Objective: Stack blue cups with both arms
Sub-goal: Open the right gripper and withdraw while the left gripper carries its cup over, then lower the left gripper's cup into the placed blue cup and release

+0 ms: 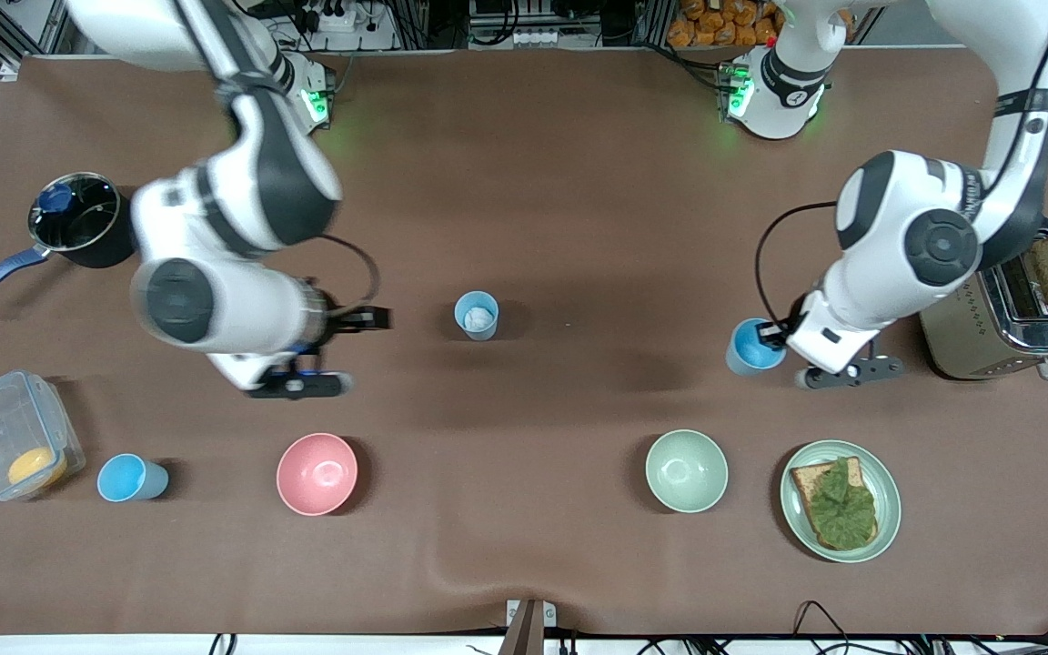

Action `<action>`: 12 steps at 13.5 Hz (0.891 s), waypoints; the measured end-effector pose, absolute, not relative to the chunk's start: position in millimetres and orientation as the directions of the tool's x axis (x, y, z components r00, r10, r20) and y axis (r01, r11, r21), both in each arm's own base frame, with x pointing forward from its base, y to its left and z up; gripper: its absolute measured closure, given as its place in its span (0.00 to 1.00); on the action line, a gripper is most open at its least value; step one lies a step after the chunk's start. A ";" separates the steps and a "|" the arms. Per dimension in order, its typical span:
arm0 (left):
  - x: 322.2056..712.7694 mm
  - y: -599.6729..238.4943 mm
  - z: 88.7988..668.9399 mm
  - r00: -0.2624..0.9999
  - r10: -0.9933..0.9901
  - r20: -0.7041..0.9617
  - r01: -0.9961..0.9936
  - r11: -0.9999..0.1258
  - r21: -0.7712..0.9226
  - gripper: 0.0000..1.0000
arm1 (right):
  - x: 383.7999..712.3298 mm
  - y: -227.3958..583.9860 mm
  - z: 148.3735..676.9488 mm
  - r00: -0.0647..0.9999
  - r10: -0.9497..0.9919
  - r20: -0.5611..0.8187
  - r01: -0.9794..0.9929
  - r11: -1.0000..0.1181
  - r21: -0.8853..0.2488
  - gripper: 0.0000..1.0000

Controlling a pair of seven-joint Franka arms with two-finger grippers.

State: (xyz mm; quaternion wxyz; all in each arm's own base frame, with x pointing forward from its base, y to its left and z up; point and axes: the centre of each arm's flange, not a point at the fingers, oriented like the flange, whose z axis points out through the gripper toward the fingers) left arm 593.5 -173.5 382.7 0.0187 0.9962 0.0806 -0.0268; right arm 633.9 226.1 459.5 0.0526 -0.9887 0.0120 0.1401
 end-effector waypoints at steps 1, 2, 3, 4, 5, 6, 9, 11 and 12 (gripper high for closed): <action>589.9 -186.0 382.8 0.982 0.180 -0.059 0.183 -0.983 0.034 0.97 | 634.0 202.0 473.5 0.963 -0.028 -0.269 -0.055 -0.994 -0.091 0.00; 585.8 -200.0 382.1 0.978 0.199 -0.062 0.201 -0.979 0.033 0.97 | 631.8 180.6 485.5 0.967 -0.043 -0.251 -0.061 -0.996 -0.067 0.00; 581.3 -216.2 381.3 0.973 0.220 -0.065 0.222 -0.975 0.032 0.97 | 627.4 161.6 498.0 0.973 -0.050 -0.224 -0.059 -0.998 -0.033 0.00; 576.7 -233.0 380.2 0.968 0.240 -0.068 0.243 -0.970 0.031 0.97 | 621.9 144.3 510.4 0.979 -0.058 -0.193 -0.060 -0.998 -0.006 0.00; 572.1 -250.3 379.6 0.962 0.263 -0.071 0.266 -0.964 0.030 0.97 | 615.3 124.8 524.0 0.984 -0.065 -0.165 -0.065 -0.998 0.002 0.00; 568.0 -266.9 379.5 0.955 0.288 -0.073 0.290 -0.956 0.031 0.97 | 608.1 101.2 538.1 0.987 -0.072 -0.141 -0.073 -0.997 0.000 0.00; 553.1 -312.2 375.8 0.928 0.364 -0.083 0.368 -0.930 0.028 0.97 | 583.6 27.5 584.2 0.991 -0.112 -0.079 -0.114 -0.993 -0.020 0.00; 539.0 -342.0 370.2 0.910 0.404 -0.093 0.408 -0.913 0.020 0.97 | 567.0 2.5 609.5 0.989 -0.141 -0.051 -0.143 -0.989 -0.030 0.00; 530.6 -358.6 368.3 0.906 0.413 -0.096 0.416 -0.909 0.022 0.97 | 559.8 -0.4 615.9 0.988 -0.144 -0.056 -0.146 -0.989 -0.029 0.00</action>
